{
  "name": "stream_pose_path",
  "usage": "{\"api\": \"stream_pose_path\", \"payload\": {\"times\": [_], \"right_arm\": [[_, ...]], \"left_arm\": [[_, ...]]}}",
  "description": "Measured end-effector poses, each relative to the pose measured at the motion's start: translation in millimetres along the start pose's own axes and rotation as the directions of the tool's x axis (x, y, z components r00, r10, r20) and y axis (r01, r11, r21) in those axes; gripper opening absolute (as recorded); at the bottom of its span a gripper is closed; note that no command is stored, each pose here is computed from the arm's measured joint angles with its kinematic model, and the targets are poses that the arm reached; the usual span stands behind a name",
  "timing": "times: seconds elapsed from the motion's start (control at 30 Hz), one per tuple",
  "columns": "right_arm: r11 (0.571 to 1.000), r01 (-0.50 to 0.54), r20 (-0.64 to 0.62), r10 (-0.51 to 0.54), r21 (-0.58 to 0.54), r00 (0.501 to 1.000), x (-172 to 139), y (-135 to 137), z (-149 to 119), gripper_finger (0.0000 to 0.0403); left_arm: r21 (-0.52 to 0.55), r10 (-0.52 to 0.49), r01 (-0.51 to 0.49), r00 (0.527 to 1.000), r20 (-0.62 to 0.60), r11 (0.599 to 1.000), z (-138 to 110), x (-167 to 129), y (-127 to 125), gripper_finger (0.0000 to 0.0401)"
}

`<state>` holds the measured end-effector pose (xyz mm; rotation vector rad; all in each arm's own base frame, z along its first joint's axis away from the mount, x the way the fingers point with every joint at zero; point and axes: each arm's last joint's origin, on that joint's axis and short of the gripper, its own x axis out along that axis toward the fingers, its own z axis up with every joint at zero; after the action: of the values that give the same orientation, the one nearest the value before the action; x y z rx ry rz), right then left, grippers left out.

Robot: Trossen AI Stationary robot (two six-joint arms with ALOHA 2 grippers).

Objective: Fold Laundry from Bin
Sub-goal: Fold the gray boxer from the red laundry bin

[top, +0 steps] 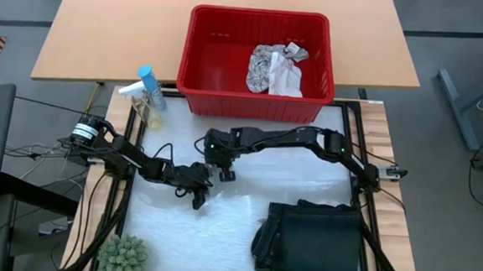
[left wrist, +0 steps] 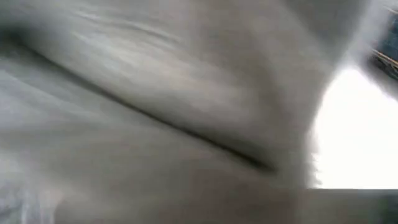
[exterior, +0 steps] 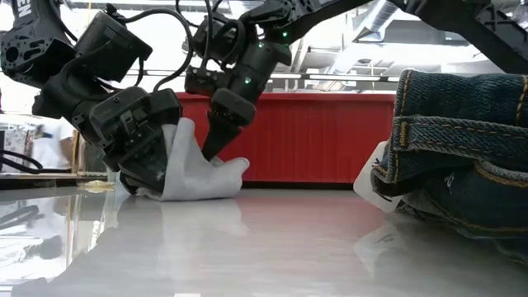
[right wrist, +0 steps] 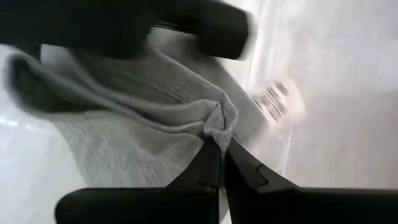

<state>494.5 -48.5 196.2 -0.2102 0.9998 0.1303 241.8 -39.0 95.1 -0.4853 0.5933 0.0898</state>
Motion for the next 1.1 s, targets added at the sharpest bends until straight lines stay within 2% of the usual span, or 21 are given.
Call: {"api": "stream_pose_path", "payload": {"times": [0.17, 0.4, 0.87, 1.0, 1.1], "right_arm": [[0.998, -0.045, 0.024, 0.044, 0.039, 0.999, 0.1, -7.5, -2.0, 0.0049], [0.995, -0.097, 0.072, 0.094, 0.031, 0.993, 0.1, -5.6, 1.7, 0.0078], [0.997, -0.067, 0.091, 0.064, 0.033, 0.994, -10.1, -22.8, 5.0, 0.0146], [0.985, -0.172, 0.087, 0.170, 0.018, 0.982, -33.8, -24.3, 4.8, 0.0133], [0.938, -0.341, 0.070, 0.337, 0.058, 0.939, -48.1, -18.5, -0.3, 0.0103]], "left_arm": [[0.003, -0.001, 0.001, 1.000, 0.001, 1.000, 0.1, 0.0, -0.1, 0.0000], [0.015, -0.003, 0.003, 1.000, 0.001, 1.000, 0.1, 0.0, -0.1, 0.0000], [0.000, -0.003, 0.003, 1.000, 0.002, 1.000, 0.2, 0.0, -0.2, 0.0000], [0.000, -0.003, 0.003, 1.000, 0.002, 1.000, 0.3, 0.0, -0.2, 0.0000], [-0.001, -0.003, 0.003, 1.000, 0.002, 1.000, 0.3, 0.0, -0.2, 0.0000]]}}
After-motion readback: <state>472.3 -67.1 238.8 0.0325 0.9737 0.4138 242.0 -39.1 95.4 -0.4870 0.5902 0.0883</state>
